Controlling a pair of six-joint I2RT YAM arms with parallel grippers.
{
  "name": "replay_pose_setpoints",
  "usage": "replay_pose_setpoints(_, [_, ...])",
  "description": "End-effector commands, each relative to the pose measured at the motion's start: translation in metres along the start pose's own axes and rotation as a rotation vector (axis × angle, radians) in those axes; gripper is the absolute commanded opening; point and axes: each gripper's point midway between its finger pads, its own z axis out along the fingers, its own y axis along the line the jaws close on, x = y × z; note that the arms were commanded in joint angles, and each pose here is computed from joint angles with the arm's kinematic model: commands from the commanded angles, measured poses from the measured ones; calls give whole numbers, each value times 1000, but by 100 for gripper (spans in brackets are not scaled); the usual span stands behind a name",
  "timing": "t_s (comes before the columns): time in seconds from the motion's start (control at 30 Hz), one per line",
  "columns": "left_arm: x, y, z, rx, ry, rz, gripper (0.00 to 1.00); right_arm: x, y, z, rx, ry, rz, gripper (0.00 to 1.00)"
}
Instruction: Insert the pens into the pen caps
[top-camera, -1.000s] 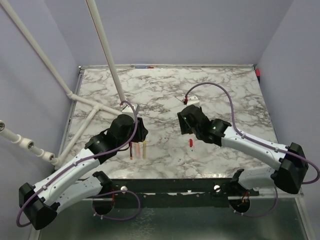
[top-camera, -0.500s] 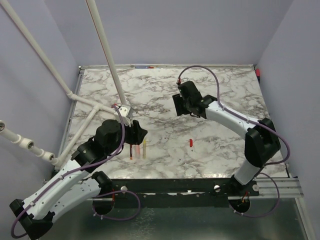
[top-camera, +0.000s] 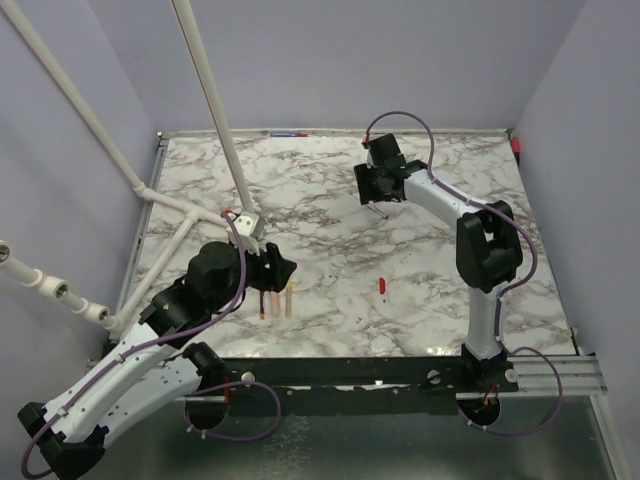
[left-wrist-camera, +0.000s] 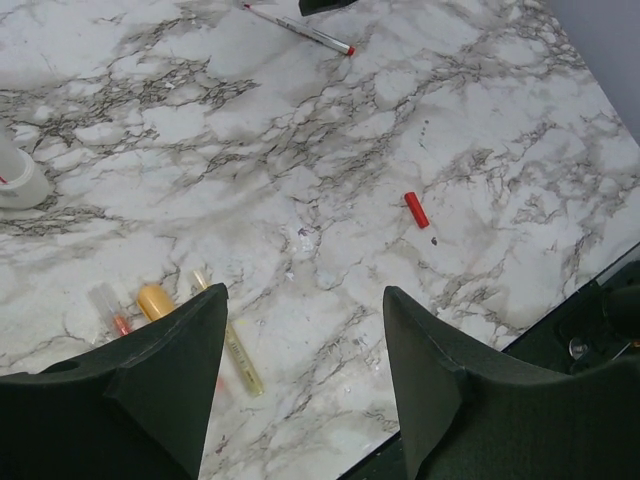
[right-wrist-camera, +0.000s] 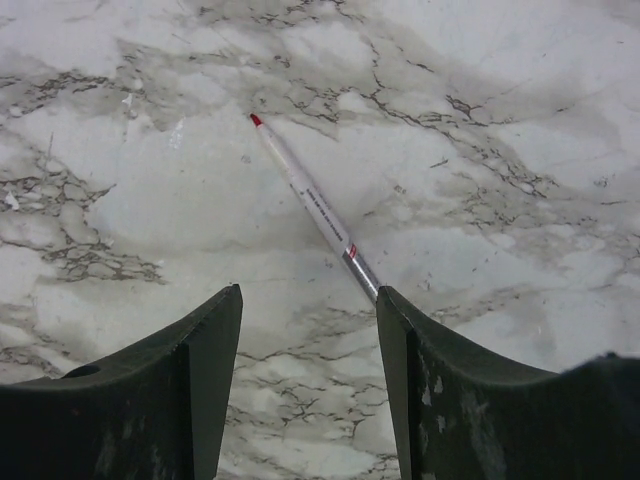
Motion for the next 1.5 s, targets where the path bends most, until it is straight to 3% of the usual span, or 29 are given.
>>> replay_pose_setpoints(0.0, [-6, 1, -5, 5, -45, -3, 65, -1, 3, 18, -65, 44, -17, 60])
replay_pose_setpoints(0.4, [-7, -1, -8, 20, -54, -2, 65, -4, 6, 65, -83, 99, -39, 54])
replay_pose_setpoints(0.83, [-5, -1, -6, 19, -47, -2, 65, 35, 0, 84, -64, 167, -48, 46])
replay_pose_setpoints(1.07, [-3, 0, -4, 12, -34, 0, 65, 61, -14, 82, -3, 203, -57, 36])
replay_pose_setpoints(1.37, [-1, 1, -2, 8, -27, 0, 65, 80, -11, 76, -14, 225, -20, 3])
replay_pose_setpoints(1.47, [-1, 1, -2, 7, -25, -1, 65, 74, -8, 69, -27, 211, 4, 1])
